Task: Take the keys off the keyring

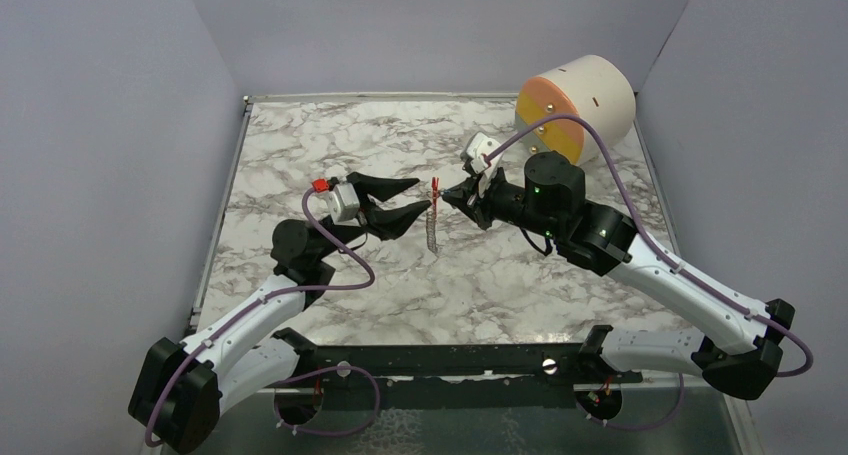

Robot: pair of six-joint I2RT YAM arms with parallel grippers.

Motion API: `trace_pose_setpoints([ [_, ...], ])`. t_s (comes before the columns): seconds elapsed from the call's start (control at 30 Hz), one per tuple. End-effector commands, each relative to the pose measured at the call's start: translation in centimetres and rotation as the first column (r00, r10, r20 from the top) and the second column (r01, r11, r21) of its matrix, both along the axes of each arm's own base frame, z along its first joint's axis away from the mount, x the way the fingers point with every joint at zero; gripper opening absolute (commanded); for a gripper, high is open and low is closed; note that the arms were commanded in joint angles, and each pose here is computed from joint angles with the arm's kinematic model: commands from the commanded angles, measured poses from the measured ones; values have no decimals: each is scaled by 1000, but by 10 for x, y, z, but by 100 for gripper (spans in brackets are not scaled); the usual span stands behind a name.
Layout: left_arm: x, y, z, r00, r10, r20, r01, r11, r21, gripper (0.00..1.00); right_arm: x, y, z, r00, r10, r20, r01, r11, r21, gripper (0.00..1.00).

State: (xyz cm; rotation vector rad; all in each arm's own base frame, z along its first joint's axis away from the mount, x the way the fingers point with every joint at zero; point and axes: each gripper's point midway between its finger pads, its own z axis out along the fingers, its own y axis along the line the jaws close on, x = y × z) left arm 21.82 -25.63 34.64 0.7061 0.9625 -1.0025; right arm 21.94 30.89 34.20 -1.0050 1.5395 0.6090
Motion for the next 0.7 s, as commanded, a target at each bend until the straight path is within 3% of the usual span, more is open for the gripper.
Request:
trace_pose_setpoints([
  [0.0,-12,-3,3,997,-68,30,69,997,-19,47,-6,3,23,999,24,41,-28,996,80,1],
  [0.27,-17,-6,-7,994,-109,17,109,994,-9,33,-8,3,26,999,32,43,-36,995,89,1],
  [0.67,-20,-3,5,994,-103,47,105,993,-54,32,-10,6,22,998,44,34,-47,995,84,1],
])
